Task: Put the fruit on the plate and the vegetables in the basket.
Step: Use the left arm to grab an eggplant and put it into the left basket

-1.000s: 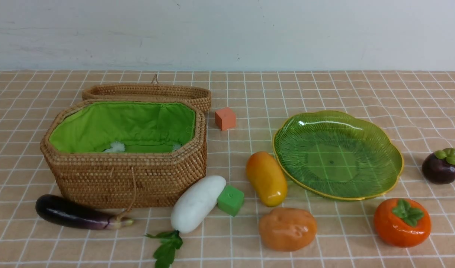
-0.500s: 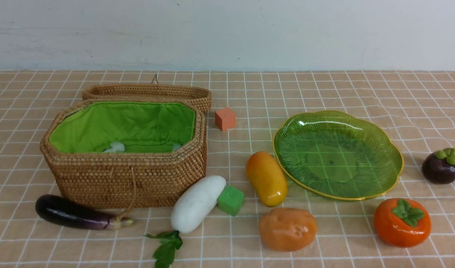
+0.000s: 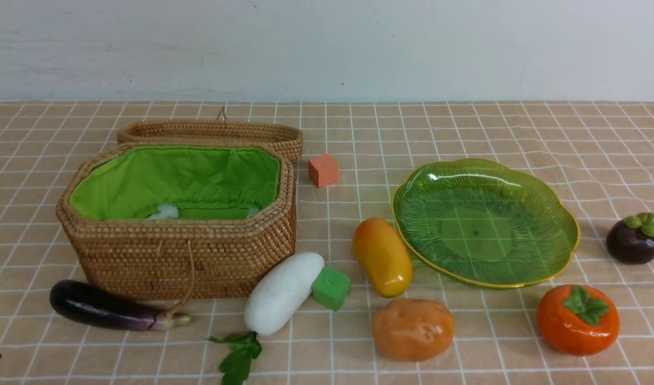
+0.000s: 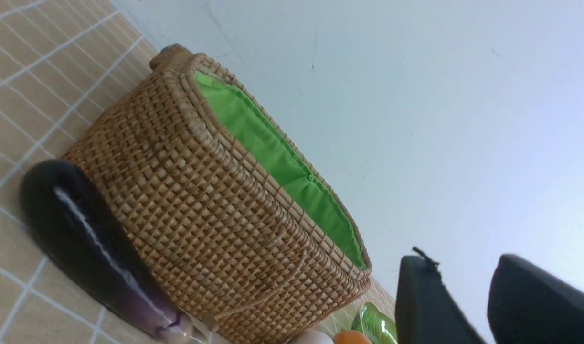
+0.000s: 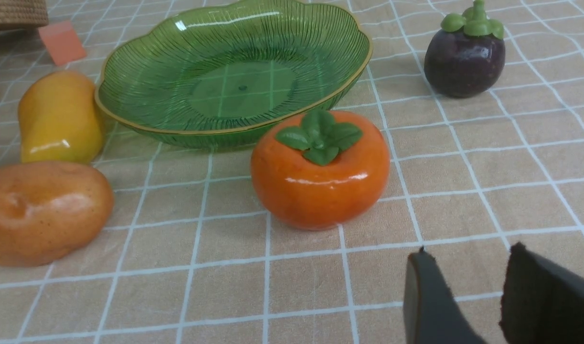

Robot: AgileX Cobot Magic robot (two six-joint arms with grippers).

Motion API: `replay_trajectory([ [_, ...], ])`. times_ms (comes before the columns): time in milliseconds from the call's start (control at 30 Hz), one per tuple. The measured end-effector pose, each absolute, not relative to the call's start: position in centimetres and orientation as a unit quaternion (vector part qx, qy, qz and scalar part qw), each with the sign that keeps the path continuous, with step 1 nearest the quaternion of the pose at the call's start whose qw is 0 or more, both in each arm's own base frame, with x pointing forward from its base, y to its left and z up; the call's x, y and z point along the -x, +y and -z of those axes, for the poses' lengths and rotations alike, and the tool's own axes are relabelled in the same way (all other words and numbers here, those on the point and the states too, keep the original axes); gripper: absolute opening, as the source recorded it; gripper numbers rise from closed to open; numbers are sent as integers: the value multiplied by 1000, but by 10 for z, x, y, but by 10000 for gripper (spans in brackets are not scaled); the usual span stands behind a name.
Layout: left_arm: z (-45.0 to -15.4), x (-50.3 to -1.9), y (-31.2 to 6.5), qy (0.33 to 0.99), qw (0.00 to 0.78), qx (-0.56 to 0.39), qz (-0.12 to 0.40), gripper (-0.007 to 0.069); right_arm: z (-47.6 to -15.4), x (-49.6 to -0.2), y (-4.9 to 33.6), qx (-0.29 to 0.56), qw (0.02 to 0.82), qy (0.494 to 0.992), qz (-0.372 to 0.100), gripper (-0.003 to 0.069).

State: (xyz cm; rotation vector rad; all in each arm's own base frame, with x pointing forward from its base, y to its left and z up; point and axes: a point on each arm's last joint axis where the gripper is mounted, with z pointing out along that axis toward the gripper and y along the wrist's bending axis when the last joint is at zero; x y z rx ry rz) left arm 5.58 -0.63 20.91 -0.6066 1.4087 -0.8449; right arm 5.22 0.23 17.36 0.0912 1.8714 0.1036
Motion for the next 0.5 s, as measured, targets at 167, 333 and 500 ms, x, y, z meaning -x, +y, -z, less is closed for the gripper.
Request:
replay_trajectory([
  [167, -230, -55, -11, 648, 627, 237, 361, 23, -174, -52, 2, -39, 591, 804, -45, 242],
  [333, -248, -62, -18, 716, 589, 193, 322, -13, -174, -52, 2, -39, 592, 804, -45, 242],
  [500, -254, -76, -33, 842, 455, 107, 270, -13, -178, -54, 8, -155, 595, 767, -182, 242],
])
